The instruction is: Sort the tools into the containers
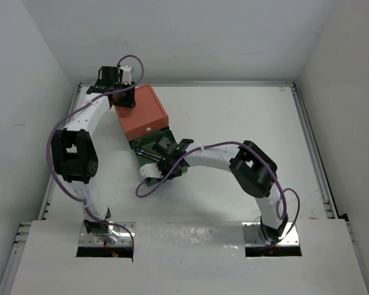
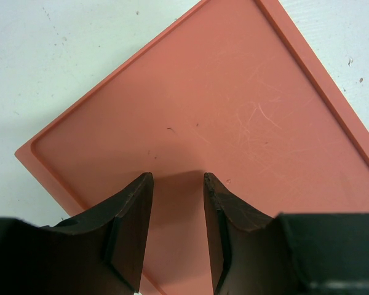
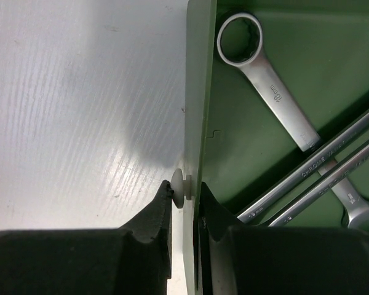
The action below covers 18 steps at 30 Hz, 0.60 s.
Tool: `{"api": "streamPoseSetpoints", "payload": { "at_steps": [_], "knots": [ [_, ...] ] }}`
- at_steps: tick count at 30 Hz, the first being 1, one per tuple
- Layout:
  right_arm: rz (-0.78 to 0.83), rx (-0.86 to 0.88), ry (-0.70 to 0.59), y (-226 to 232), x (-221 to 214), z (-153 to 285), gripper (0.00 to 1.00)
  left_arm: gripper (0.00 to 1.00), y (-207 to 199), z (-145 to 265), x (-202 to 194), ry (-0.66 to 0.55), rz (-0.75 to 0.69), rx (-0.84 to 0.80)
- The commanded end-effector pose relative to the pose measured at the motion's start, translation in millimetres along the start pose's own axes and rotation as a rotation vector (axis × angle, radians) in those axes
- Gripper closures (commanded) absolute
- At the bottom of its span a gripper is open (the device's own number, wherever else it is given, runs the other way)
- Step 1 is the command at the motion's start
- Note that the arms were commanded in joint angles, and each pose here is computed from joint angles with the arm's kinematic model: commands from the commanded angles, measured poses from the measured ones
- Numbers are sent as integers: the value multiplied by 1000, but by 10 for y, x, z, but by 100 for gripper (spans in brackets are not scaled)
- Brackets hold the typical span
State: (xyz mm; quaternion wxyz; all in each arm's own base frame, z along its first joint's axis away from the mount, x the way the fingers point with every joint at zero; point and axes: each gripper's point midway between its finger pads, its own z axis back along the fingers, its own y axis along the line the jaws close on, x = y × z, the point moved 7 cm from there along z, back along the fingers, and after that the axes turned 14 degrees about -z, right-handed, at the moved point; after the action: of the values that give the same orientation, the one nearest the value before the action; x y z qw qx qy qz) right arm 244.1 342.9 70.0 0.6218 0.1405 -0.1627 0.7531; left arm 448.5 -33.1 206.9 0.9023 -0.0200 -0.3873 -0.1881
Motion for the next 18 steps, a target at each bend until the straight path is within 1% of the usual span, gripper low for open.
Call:
{"api": "streamPoseSetpoints", "payload": {
  "at_steps": [1, 8, 16, 18],
  "knots": [
    [96, -127, -47, -249, 217, 254, 100, 64, 33, -74, -137, 59, 15, -22],
    [110, -166, -66, -354, 319, 292, 100, 64, 36, -64, -126, 57, 14, -19],
    [107, -254, -78, -513, 430, 366, 100, 64, 31, -79, -139, 62, 17, -24],
    [99, -274, -102, -560, 497, 401, 100, 64, 27, -86, -147, 64, 19, -26]
  ]
}}
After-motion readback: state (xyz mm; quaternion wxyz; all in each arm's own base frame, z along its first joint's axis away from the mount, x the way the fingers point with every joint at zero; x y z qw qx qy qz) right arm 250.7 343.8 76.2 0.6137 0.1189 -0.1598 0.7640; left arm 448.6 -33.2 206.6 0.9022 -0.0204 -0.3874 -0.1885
